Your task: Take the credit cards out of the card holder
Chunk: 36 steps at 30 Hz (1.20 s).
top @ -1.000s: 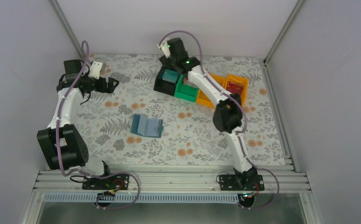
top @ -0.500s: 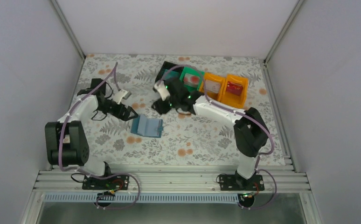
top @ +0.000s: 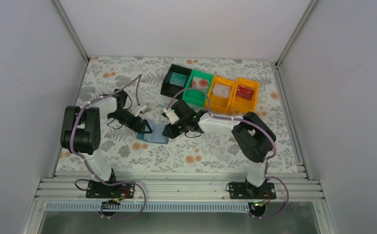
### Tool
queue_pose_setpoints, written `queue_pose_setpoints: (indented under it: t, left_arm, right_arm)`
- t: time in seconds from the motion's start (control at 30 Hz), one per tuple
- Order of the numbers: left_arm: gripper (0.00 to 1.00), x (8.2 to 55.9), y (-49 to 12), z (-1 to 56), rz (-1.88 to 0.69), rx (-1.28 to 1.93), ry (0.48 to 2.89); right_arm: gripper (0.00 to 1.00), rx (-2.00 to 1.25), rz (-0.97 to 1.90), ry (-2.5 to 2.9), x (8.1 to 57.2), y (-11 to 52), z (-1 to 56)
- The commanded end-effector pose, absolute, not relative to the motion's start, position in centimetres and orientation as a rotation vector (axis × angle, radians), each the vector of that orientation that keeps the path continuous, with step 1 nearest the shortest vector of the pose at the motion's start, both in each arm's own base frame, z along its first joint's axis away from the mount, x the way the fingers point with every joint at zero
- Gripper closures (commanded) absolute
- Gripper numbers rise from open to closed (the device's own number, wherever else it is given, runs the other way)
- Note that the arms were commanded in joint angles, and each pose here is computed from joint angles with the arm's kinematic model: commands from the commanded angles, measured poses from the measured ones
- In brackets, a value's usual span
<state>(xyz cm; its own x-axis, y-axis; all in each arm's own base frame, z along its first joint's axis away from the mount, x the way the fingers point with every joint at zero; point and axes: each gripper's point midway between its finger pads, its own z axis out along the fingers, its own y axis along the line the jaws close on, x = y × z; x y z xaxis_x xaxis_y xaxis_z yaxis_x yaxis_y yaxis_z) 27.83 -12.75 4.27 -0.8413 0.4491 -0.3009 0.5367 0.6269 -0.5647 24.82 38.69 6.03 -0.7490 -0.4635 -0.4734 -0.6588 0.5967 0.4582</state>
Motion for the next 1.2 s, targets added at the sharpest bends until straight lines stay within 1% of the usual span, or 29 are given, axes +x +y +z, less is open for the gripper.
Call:
queue_pose_setpoints:
  t: [0.0,0.03,0.13,0.17,0.2,0.23,0.27,0.37,0.43,0.53,0.6,0.7,0.87,0.93,1.03,1.17]
  left_arm:
    - [0.22,28.9,-13.5,4.5,-1.032,0.844,2.666]
    - [0.32,28.8,-13.6,4.5,-1.041,0.845,2.665]
    - [0.58,28.9,-14.0,4.8,-1.077,0.85,2.634]
    - [0.69,29.0,-14.3,5.0,-1.096,0.848,2.615]
    - [0.88,29.2,-14.5,5.1,-1.108,0.844,2.601]
    - [0.96,29.4,-14.5,5.2,-1.108,0.839,2.591]
    - [0.97,29.7,-14.5,5.4,-1.096,0.84,2.584]
    - [0.98,30.9,-14.3,7.6,-1.01,0.882,2.495]
    - [0.98,32.1,-14.3,10.8,-0.915,0.925,2.384]
    - [0.98,33.0,-14.6,17.2,-0.809,0.981,2.17]
    - [0.97,32.5,-15.2,21.6,-0.792,1.024,2.019]
    - [0.98,30.4,-16.5,27.9,-0.845,1.097,1.803]
    - [0.97,27.4,-17.6,34.4,-0.927,1.159,1.626]
    - [0.98,26.2,-17.8,36.1,-0.957,1.179,1.57]
    - [0.98,23.7,-18.3,38.2,-1.03,1.231,1.462]
    - [0.97,22.7,-18.3,39.6,-1.053,1.223,1.436]
  right_arm:
    - [0.8,-0.919,0.992,2.489,25.8,41.2,5.1]
    - [0.8,-0.924,0.998,2.489,25.9,41.4,4.9]
    - [0.82,-0.943,1.051,2.466,25.8,41.9,5.4]
    - [0.82,-0.952,1.071,2.445,25.7,42.0,6.0]
    - [0.82,-0.954,1.081,2.418,25.9,42.1,6.9]
    - [0.81,-0.949,1.082,2.389,26.2,42.0,7.9]
    - [0.8,-0.936,1.073,2.358,26.6,41.8,9.1]
    - [0.68,-0.893,1.04,2.209,27.4,40.4,13.6]
    - [0.64,-0.884,1.006,2.082,27.3,38.7,17.2]
    - [0.55,-0.86,0.97,1.892,26.8,36.1,23.0]
    - [0.47,-0.843,0.955,1.771,26.2,34.4,26.3]
    - [0.35,-0.822,0.929,1.624,25.3,31.8,30.5]
    - [0.19,-0.806,0.937,1.403,23.4,28.5,36.3]
    - [0.17,-0.82,0.948,1.35,22.7,28.1,37.8]
    - [0.15,-0.871,1.006,1.326,21.8,28.8,38.9]
    - [0.16,-0.882,1.071,1.34,21.8,29.7,38.8]
